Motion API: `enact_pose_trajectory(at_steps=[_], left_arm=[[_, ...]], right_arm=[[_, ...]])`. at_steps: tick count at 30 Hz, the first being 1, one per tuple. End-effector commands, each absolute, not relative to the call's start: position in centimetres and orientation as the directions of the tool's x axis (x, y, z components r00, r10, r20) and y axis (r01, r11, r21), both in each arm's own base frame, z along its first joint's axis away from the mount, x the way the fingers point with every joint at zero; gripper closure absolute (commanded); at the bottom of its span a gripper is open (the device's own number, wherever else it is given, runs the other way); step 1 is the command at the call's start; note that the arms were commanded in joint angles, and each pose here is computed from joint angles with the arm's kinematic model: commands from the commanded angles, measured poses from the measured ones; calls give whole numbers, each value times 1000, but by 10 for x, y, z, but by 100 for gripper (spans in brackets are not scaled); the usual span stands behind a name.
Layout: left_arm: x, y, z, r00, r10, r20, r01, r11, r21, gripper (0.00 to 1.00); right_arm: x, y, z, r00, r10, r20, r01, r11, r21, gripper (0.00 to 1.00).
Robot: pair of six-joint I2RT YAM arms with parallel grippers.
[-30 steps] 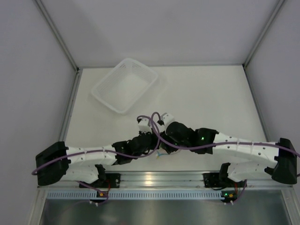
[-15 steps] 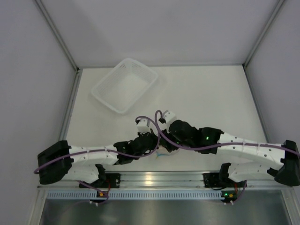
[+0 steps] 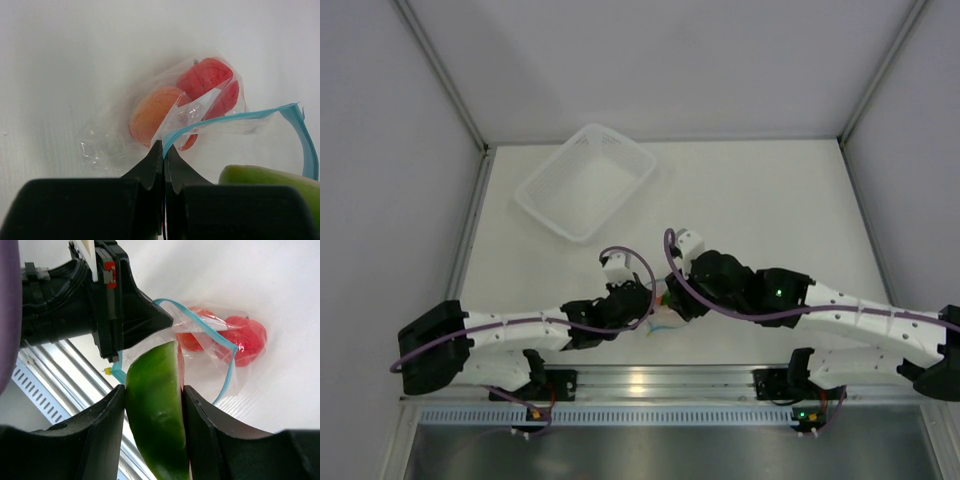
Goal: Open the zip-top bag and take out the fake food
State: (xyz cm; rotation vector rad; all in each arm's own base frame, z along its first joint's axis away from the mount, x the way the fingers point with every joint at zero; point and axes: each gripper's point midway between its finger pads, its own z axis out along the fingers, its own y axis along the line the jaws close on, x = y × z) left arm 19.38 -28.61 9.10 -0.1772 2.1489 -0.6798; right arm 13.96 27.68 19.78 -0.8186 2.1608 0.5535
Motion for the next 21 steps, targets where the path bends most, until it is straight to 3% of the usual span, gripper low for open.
enact_pose_trajectory(at_steps=[1, 13, 21], left_arm=[[203, -278, 104, -590, -417, -691, 52, 835, -549, 100], [202, -254, 89, -592, -449, -669, -9, 834, -552, 100], [195, -247, 87, -598, -468, -651, -9, 816, -578, 100]], right_arm=[[139, 276, 231, -481, -341, -808, -716, 684, 138, 100], [154, 280, 271, -430, -308, -848, -712, 693, 109, 100], [193, 286, 313, -373, -219, -901, -662, 744, 93, 100]])
